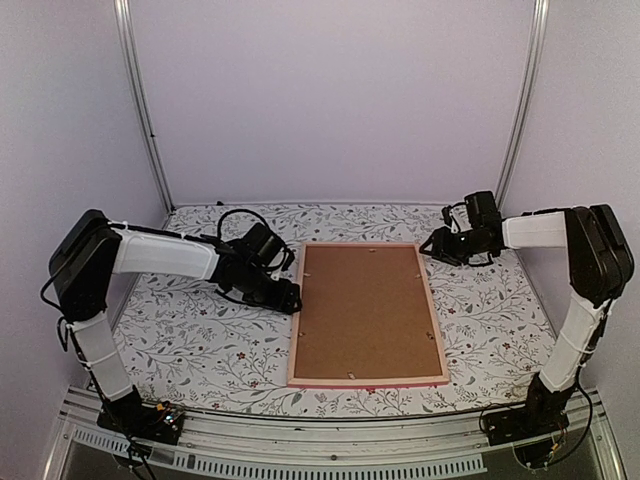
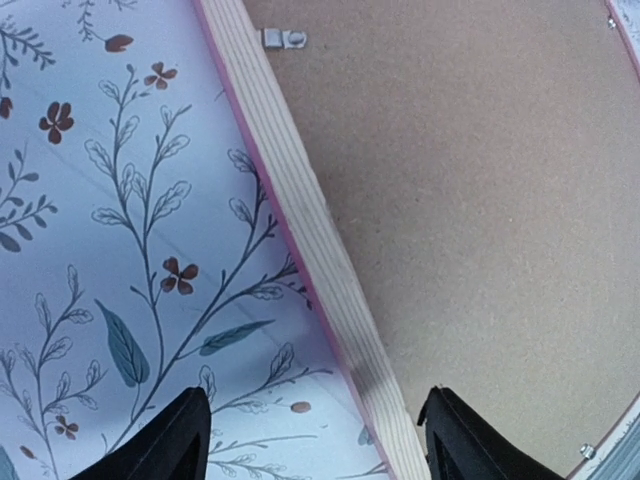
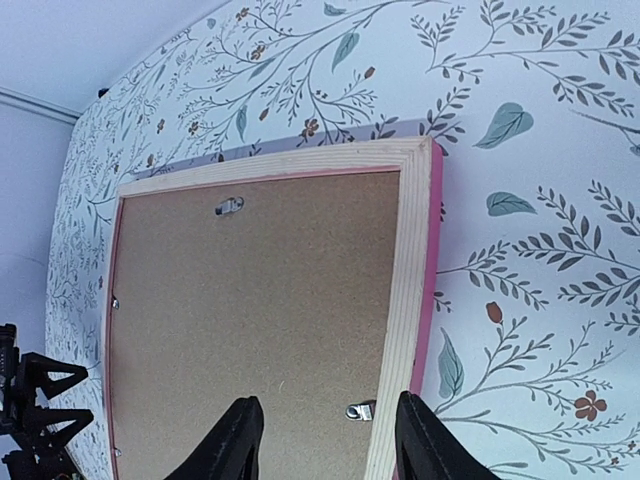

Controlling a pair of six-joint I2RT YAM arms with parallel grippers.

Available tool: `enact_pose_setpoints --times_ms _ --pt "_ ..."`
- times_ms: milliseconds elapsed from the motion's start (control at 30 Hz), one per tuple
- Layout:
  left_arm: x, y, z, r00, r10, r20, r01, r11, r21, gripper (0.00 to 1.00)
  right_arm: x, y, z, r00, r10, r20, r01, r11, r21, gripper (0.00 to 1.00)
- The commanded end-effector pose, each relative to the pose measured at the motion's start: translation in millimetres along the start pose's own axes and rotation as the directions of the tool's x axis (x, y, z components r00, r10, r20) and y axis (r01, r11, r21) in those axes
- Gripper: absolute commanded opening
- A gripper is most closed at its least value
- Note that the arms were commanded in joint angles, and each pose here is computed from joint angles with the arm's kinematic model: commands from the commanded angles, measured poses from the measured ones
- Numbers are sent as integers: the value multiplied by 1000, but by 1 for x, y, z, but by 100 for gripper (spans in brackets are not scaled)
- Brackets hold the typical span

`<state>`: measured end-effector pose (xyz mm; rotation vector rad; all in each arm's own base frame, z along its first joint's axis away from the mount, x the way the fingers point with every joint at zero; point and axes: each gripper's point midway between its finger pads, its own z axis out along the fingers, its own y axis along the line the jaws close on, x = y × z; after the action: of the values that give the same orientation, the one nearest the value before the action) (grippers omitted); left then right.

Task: Put the photo into the frame
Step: Hold the photo frame at the center of the board.

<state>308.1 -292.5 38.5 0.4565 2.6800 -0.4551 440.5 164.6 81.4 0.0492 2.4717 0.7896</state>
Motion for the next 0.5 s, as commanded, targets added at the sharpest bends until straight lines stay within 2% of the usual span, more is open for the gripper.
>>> enact_pose_setpoints --times_ms 0,233,467 --pt "-23 -6 10 999 20 36 -21 1000 14 70 5 4 -16 1000 -11 0 11 1000 -4 48" --pt "-29 -5 24 999 41 15 -41 999 -11 50 21 -1 -22 1000 -11 -22 11 1000 10 49" --pt "-24 -1 32 1000 30 10 -29 999 -25 38 47 -5 -26 998 10 -61 -10 1000 12 49"
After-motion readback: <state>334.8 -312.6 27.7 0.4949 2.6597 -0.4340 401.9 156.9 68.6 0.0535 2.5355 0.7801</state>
